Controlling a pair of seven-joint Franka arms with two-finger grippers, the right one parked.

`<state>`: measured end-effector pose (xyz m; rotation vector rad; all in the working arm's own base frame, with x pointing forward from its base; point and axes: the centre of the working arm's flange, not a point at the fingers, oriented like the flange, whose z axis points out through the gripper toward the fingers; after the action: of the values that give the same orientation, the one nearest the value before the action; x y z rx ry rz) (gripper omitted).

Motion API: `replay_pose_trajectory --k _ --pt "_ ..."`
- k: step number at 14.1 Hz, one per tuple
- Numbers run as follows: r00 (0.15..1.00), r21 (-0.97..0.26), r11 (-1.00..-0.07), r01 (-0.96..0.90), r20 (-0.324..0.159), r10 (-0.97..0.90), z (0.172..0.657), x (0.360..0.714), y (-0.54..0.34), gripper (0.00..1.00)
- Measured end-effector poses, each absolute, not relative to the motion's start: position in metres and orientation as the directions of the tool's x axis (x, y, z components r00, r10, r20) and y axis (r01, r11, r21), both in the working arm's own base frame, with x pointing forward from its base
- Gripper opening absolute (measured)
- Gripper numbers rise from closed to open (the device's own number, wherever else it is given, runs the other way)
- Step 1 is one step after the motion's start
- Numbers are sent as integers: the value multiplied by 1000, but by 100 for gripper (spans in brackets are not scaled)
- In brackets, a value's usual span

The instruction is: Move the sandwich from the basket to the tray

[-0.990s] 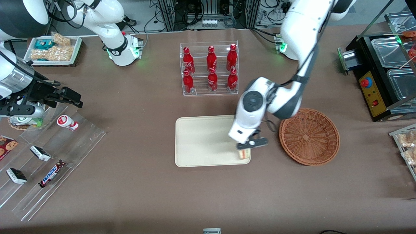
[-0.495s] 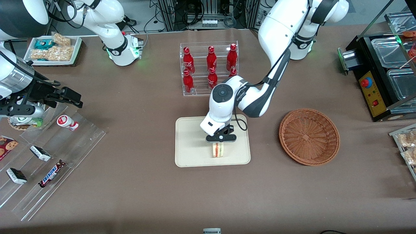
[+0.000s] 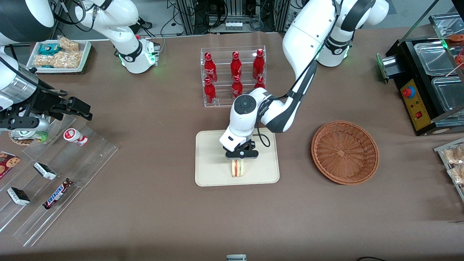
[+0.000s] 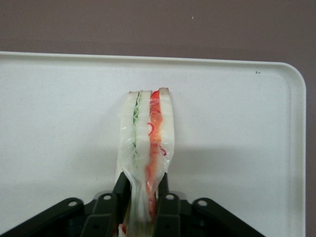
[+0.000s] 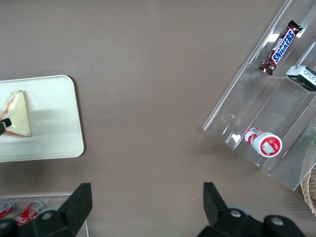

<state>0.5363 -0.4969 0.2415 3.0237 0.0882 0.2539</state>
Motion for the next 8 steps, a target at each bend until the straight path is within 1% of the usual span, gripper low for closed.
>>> replay_pose_trajectory --k 2,3,6,7,8 --pt "981 124 -990 61 176 83 259 541 -499 55" --pt "980 120 -990 70 176 90 274 543 -498 63" --pt "975 119 -988 98 186 119 341 548 -488 93" --pt "973 116 -985 129 177 148 367 547 -480 100" --pt "966 121 -976 183 164 202 389 547 -472 100"
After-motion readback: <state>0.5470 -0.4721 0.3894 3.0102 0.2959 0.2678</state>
